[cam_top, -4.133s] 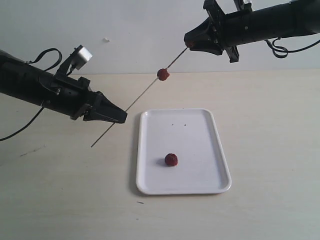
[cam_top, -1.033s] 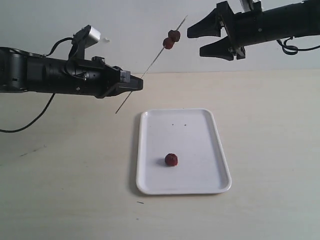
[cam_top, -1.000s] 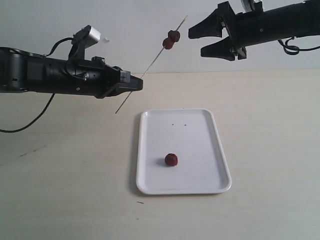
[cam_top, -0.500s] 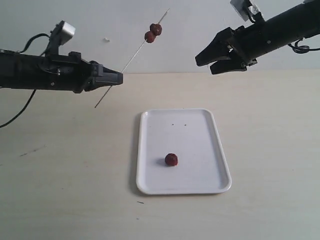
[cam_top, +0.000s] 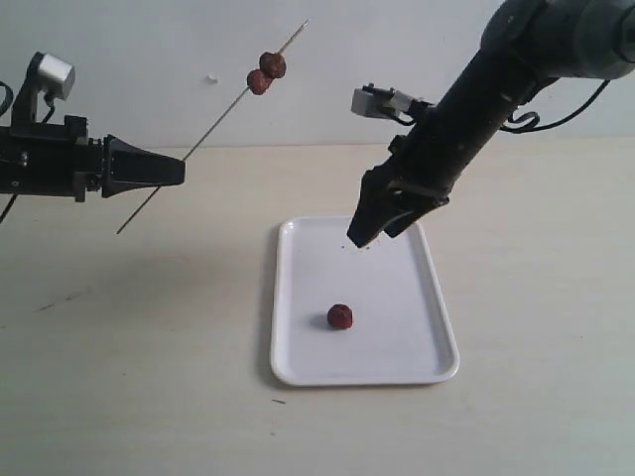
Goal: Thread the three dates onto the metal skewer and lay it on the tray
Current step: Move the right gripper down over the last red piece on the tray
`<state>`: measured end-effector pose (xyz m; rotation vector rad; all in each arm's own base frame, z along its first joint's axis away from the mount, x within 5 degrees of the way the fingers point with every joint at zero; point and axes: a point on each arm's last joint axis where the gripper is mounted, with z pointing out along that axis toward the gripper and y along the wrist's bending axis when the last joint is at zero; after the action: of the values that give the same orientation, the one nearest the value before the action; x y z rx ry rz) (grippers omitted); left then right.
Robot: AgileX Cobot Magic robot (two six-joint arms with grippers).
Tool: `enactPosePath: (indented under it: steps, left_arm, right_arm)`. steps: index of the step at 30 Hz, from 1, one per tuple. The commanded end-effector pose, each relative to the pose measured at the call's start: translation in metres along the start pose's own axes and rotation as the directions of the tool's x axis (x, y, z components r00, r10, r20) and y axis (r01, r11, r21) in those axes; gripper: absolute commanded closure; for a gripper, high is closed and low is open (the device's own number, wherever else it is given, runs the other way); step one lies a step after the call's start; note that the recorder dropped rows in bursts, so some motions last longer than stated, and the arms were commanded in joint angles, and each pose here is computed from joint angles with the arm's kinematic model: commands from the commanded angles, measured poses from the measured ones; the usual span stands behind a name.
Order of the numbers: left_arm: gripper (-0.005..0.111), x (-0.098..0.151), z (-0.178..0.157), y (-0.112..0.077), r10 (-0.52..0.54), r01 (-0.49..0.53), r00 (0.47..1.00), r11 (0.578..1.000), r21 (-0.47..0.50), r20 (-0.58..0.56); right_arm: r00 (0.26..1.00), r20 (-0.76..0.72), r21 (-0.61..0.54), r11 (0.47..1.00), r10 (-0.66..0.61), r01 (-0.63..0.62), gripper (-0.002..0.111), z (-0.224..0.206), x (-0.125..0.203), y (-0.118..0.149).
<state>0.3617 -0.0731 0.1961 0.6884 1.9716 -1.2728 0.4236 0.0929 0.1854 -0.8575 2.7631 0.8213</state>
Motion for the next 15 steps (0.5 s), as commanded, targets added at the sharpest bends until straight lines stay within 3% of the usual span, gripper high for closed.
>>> enactPosePath:
  steps: [1, 5, 10, 15]
  left_arm:
    - [0.107, -0.002, -0.012, 0.003, 0.003, -0.003, 1.000, 1.000, -0.006, 0.026]
    - [0.107, -0.004, -0.019, 0.007, -0.009, 0.010, 0.998, 1.000, -0.026, 0.056]
    - [0.107, -0.004, -0.024, 0.010, -0.007, 0.009, 0.997, 0.999, -0.038, 0.070]
    - [0.107, -0.005, -0.025, 0.010, -0.010, 0.013, 0.997, 0.999, -0.040, 0.083]
  right_arm:
    - [0.999, -0.029, 0.002, 1.000, 0.018, -0.018, 0.042, 0.004, 0.007, 0.000]
    - [0.998, -0.036, 0.006, 0.999, 0.050, -0.049, 0.042, 0.006, 0.007, 0.001]
    - [0.997, -0.072, 0.000, 1.000, -0.006, 0.006, 0.042, 0.019, 0.001, 0.021]
    - [0.978, -0.199, 0.094, 0.992, -0.059, 0.079, 0.042, 0.037, 0.001, 0.041]
